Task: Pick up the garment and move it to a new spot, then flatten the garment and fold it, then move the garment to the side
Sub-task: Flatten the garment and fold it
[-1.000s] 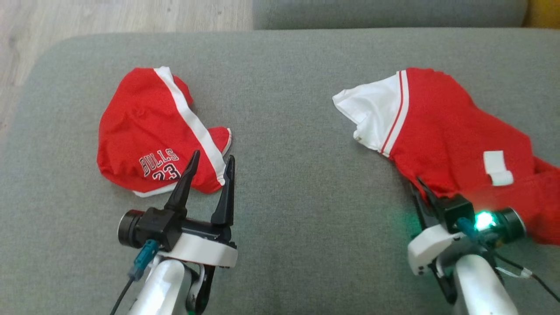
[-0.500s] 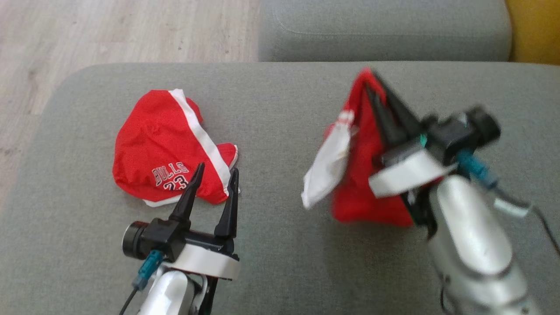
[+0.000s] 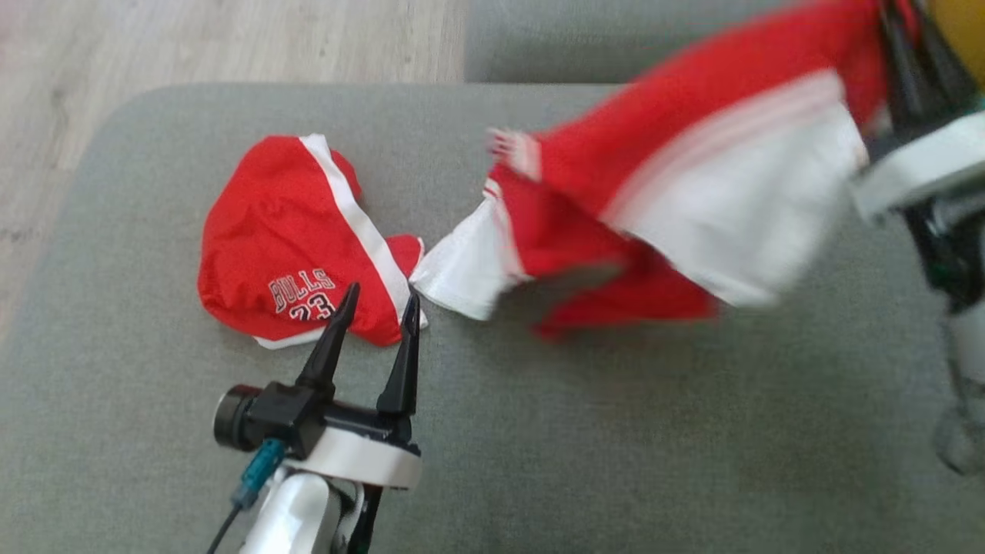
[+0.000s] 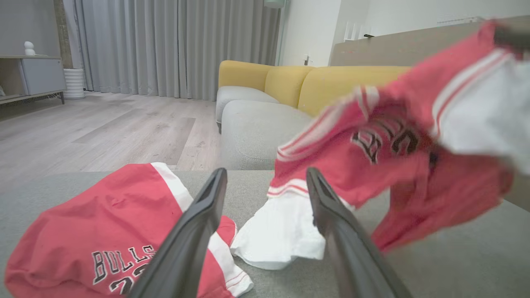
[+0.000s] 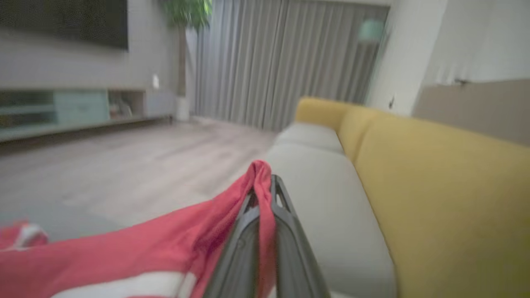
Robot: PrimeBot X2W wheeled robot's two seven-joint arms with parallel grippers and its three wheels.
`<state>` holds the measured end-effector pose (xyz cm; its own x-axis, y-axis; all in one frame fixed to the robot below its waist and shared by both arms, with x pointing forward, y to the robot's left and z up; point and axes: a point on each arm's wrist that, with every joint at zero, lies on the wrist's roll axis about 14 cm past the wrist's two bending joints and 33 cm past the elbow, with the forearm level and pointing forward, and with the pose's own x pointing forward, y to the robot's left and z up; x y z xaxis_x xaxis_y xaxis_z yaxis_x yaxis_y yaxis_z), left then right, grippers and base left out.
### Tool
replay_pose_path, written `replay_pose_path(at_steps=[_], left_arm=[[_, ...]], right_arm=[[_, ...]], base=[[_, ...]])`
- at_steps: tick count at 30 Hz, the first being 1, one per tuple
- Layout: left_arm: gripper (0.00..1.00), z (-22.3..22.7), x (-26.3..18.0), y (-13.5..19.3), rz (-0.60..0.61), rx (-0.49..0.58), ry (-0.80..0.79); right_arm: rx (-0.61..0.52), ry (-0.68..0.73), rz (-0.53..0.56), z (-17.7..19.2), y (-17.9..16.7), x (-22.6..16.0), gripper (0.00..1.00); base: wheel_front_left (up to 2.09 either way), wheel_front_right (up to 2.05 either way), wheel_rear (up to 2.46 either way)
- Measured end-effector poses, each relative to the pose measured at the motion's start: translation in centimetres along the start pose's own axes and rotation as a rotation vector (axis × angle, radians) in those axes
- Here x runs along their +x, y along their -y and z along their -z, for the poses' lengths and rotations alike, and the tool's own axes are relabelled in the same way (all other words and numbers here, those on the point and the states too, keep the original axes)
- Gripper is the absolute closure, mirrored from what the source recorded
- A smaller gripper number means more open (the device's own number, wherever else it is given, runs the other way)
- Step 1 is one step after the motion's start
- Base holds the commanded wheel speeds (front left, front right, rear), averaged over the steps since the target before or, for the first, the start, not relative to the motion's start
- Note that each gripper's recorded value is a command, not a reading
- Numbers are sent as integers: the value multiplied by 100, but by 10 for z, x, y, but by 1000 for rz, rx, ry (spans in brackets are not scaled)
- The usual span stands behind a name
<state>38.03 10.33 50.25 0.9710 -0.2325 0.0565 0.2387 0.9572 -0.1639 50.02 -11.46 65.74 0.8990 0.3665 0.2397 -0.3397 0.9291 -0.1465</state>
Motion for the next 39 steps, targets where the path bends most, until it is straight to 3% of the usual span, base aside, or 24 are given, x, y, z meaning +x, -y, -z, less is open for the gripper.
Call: replay_pose_path(at_steps=[2, 3, 4, 5, 8, 12, 17, 20, 25, 31, 35, 39], left_arm=[[0, 3, 5, -1, 2, 7, -9], [0, 5, 9, -2, 3, 8, -14], [0, 6, 13, -3, 6, 9, -16], [0, 6, 17, -3, 15, 12, -16], [0, 8, 28, -4, 24, 17, -18], [0, 16, 34, -3, 32, 11, -37], [0, 15, 38, 4, 52, 8, -33], [0, 8, 39, 12, 72, 9, -12], [0, -1, 38, 23, 101, 8, 12], [0, -4, 28, 34, 114, -12, 17], [0, -6, 25, 39, 123, -9, 23], [0, -7, 24, 40, 123, -14, 24]], right_arm=[[-50, -218, 39, 59, 27, -14, 100], [-68, -301, 61, 84, 40, -23, 85], [-93, -394, 87, 111, 54, -33, 5], [-122, -482, 115, 134, 68, -45, 0], [-188, -623, 192, 172, 104, -67, 0], [-160, -494, 256, 155, 116, -42, 0], [-112, -307, 254, 126, 94, -25, 0], [-59, -183, 258, 104, 72, -32, 0], [30, -89, 285, 87, 46, -58, 0], [81, -175, 315, 111, 23, -123, 0], [201, -269, 333, 141, 4, -165, 0], [244, -314, 336, 155, -7, -180, 0]], base=[[0, 0, 0], [0, 0, 0], [0, 0, 0], [0, 0, 0], [0, 0, 0], [0, 0, 0], [0, 0, 0], [0, 0, 0], [0, 0, 0], [0, 0, 0], [0, 0, 0], [0, 0, 0]])
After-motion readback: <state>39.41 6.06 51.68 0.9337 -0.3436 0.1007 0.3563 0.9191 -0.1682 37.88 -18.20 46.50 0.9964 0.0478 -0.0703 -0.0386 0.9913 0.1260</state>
